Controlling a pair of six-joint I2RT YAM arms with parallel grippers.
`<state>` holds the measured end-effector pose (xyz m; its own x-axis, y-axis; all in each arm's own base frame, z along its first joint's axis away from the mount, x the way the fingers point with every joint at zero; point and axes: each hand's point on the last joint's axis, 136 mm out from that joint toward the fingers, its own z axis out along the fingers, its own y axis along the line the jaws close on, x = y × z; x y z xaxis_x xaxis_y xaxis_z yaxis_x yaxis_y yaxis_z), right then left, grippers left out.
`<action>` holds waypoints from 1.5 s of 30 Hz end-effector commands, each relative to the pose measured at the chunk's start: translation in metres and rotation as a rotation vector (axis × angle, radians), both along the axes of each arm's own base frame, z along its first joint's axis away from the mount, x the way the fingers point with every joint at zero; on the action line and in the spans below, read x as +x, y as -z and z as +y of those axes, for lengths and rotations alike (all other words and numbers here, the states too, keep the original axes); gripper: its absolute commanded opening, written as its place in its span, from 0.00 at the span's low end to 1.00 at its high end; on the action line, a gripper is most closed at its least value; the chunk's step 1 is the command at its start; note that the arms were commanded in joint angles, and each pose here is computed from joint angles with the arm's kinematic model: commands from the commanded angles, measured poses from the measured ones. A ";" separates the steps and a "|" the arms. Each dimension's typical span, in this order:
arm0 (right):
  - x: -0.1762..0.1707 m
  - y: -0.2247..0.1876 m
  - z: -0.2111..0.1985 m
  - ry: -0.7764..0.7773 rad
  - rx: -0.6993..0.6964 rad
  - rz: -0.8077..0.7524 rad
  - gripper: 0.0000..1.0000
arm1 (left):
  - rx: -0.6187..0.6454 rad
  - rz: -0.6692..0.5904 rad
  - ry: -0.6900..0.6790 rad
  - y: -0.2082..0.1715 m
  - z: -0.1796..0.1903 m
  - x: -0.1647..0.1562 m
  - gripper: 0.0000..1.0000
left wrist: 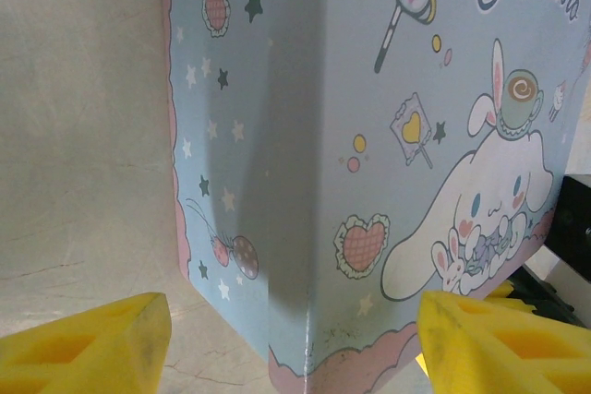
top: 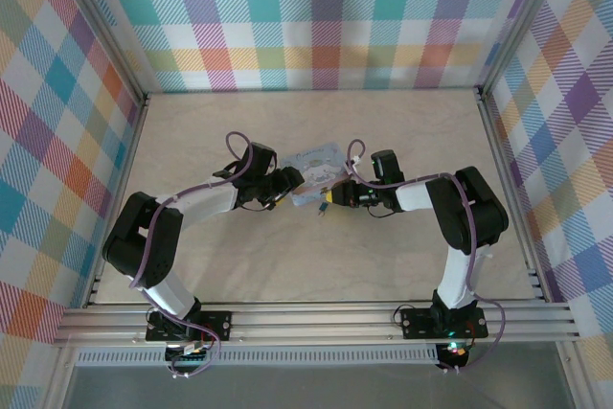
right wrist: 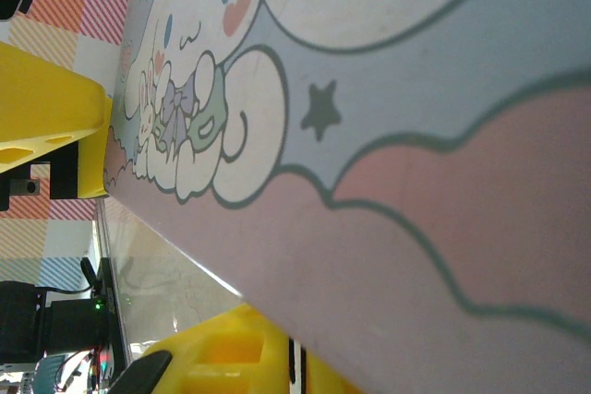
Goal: Unlock the padlock with the key
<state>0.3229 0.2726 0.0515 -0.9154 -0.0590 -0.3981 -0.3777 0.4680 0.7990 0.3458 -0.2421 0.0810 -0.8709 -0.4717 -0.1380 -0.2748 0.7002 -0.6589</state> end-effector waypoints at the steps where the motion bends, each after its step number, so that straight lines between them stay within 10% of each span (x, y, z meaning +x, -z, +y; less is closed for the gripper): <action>1: 0.005 0.000 0.001 -0.003 0.000 -0.012 0.10 | -0.027 -0.006 0.023 -0.001 -0.007 -0.004 0.71; 28: 0.014 -0.008 -0.014 0.074 0.031 -0.035 0.10 | -0.057 0.018 0.048 0.007 -0.023 -0.012 0.69; 45: 0.009 0.002 -0.015 0.045 0.023 -0.043 0.40 | -0.063 0.018 0.056 0.010 -0.031 -0.010 0.63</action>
